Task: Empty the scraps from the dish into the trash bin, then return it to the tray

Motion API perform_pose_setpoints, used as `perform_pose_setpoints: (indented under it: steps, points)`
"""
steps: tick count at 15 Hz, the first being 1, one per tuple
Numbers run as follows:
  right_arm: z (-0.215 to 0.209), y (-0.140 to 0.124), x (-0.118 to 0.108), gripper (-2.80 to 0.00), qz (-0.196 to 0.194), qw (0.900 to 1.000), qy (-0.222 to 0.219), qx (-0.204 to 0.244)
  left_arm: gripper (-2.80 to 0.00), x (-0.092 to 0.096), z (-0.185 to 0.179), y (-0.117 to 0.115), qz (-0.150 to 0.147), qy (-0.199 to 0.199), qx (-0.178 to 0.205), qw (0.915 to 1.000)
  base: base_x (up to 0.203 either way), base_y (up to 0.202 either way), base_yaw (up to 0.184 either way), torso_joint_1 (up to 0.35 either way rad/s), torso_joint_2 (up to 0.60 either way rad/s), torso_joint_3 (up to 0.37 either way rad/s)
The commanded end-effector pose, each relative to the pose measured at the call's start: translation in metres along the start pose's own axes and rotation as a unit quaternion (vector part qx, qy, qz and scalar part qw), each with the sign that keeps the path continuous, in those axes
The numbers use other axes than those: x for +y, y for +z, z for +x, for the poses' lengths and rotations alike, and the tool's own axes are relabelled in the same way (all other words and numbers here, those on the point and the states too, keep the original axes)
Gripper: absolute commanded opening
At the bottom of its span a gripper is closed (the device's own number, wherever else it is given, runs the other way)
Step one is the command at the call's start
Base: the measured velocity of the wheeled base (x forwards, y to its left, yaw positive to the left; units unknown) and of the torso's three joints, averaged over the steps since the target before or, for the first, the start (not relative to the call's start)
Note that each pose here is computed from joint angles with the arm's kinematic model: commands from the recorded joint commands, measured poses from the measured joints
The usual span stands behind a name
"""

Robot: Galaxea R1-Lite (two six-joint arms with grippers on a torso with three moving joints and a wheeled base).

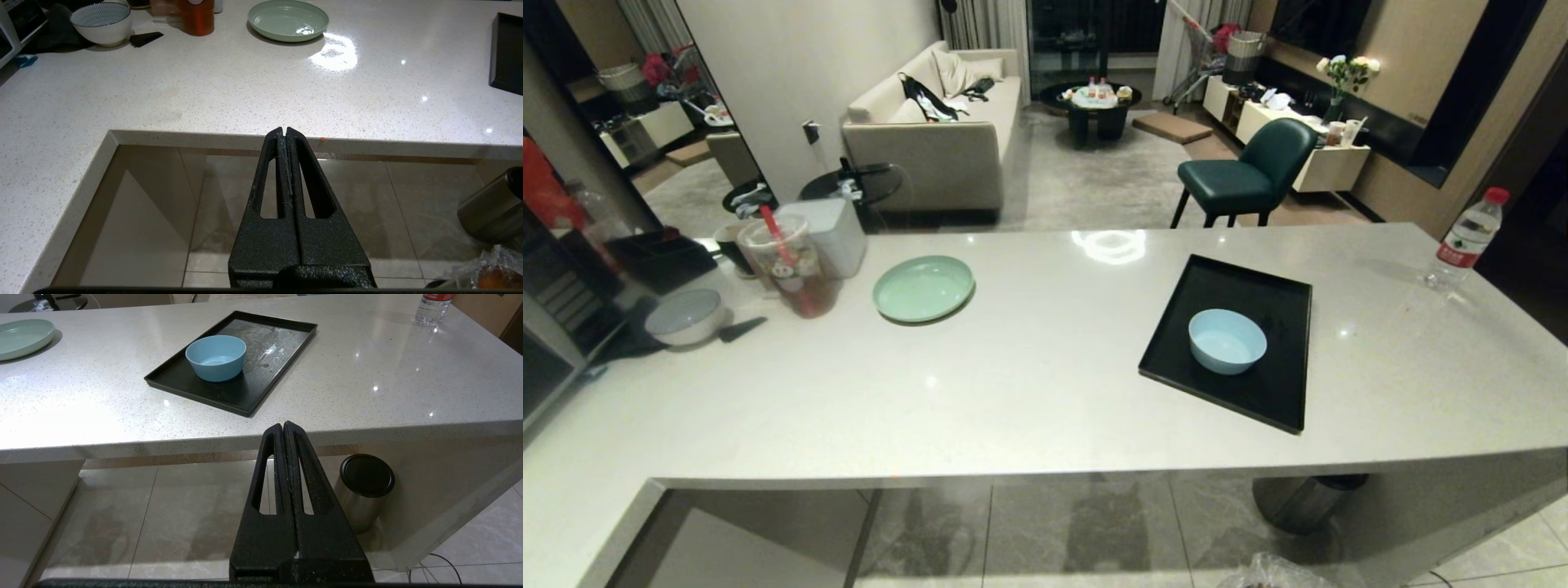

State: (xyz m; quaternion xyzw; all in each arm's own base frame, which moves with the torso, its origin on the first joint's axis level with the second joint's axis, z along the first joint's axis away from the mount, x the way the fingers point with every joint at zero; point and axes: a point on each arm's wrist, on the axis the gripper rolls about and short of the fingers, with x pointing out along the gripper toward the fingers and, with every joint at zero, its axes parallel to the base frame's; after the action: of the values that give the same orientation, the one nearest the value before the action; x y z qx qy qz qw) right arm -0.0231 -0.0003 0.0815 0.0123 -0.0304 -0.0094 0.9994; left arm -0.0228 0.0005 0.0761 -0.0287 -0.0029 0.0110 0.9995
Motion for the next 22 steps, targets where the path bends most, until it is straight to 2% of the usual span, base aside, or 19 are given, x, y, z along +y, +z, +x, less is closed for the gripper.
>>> perform_pose_setpoints:
  steps: [1,22]
  points:
    - [0.0001,0.0001,0.0000,-2.80,0.000,1.000,0.000,0.000,-2.80,0.0000,0.0001,0.0001,0.000,0.000,0.000,1.0000,0.000,0.000,0.000,0.000,0.00,0.000]
    - [0.0001,0.0001,0.0000,-2.80,0.000,1.000,0.000,0.000,-2.80,0.0000,0.0001,0.0001,0.000,0.000,0.000,1.0000,0.000,0.000,0.000,0.000,0.00,0.000]
